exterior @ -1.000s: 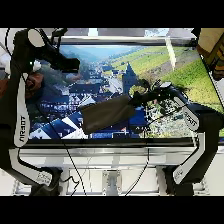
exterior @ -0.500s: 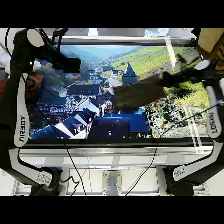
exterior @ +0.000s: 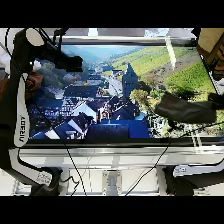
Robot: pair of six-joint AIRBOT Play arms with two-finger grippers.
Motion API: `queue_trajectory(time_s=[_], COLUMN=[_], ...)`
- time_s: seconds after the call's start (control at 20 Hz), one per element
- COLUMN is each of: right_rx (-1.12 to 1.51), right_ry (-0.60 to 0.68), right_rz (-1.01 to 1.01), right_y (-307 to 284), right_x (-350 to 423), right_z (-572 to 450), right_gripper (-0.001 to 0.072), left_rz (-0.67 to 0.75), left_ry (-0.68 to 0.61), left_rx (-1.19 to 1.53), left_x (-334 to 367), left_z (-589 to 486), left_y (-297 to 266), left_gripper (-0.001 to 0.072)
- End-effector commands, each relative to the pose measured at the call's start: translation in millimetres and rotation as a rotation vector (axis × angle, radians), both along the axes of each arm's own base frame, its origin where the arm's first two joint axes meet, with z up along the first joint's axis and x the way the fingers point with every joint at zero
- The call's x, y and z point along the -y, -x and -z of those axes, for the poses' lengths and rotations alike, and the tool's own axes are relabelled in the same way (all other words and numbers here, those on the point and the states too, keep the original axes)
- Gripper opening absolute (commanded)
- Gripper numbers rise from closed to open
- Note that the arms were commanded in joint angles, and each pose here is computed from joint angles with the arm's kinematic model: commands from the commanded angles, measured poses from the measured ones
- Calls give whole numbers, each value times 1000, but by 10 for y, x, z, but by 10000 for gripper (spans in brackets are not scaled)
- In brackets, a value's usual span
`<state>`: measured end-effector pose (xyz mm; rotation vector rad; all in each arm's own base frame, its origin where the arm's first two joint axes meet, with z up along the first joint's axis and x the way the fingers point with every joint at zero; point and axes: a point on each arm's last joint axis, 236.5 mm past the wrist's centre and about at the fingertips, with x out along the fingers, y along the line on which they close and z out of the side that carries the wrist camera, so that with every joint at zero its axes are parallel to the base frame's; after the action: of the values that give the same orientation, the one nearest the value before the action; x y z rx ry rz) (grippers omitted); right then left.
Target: Fold the shirts.
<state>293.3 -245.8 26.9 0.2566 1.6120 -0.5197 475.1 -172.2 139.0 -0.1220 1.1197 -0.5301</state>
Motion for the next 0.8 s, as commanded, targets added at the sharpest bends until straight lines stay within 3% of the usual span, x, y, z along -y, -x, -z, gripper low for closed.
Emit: queue_trajectory(time_s=[0.0,0.25,0.45,0.75], right_rx=[-190,-265,-370,-439], right_ry=[79,-5,-149,-268], right_rz=[156,338,406,231], right_y=[950,2049,2705,2745], right_x=[399,416,71,-353], right_z=[-37,247,630,1008], right_gripper=[22,22,22,23], left_rz=[6,12,29,31], left_ry=[3,38,105,107], left_rx=[-9,-3,0,-1], left_x=[8,80,220,231], left_z=[-1,-46,-132,-134], left_y=[28,23,38,44], left_gripper=[12,12,12,12])
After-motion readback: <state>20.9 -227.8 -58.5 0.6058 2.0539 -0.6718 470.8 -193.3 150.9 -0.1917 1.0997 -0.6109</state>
